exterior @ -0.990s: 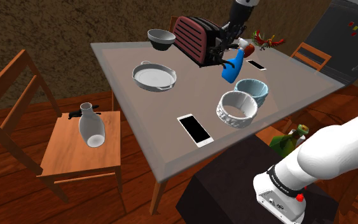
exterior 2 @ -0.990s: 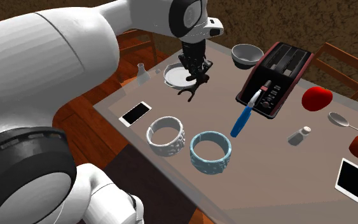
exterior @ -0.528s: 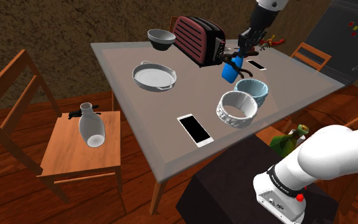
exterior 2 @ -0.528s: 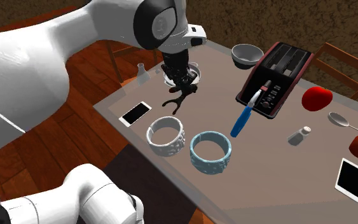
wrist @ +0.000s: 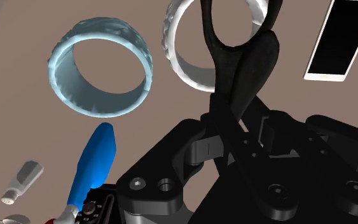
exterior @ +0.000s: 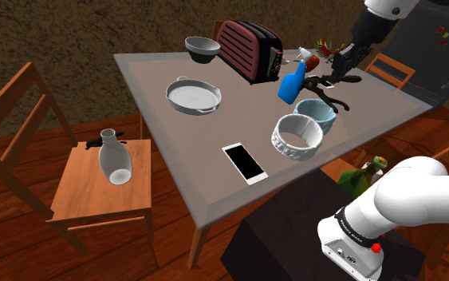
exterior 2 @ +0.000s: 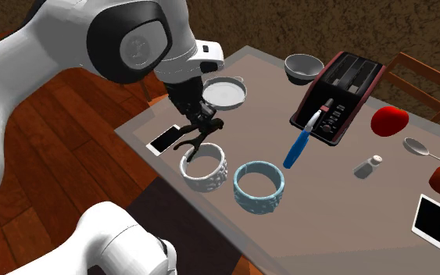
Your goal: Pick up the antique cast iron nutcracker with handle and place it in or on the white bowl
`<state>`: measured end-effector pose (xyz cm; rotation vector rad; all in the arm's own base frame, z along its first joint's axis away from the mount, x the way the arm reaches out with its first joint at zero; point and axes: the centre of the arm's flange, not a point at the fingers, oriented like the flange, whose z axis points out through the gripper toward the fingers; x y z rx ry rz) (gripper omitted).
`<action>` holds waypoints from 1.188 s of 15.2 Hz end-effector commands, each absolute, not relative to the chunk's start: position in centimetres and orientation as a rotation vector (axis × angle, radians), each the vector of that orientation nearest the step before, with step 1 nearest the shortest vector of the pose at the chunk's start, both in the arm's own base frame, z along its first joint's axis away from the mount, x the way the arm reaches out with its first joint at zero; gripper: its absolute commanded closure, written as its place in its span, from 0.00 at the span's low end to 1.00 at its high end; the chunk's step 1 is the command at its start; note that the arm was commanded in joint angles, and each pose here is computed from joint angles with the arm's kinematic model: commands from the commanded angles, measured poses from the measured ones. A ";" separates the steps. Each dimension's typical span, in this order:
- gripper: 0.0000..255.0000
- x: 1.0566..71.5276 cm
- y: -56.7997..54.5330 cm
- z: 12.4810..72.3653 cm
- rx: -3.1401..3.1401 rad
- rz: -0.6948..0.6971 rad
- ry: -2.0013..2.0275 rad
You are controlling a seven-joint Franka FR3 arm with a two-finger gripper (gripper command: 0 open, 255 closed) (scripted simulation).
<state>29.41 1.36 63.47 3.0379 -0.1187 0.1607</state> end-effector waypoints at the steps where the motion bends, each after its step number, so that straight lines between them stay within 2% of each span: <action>1: 1.00 28.0 1.4 62.8 3.038 0.160 -0.119; 18: 1.00 28.0 1.4 53.8 3.038 0.160 -0.119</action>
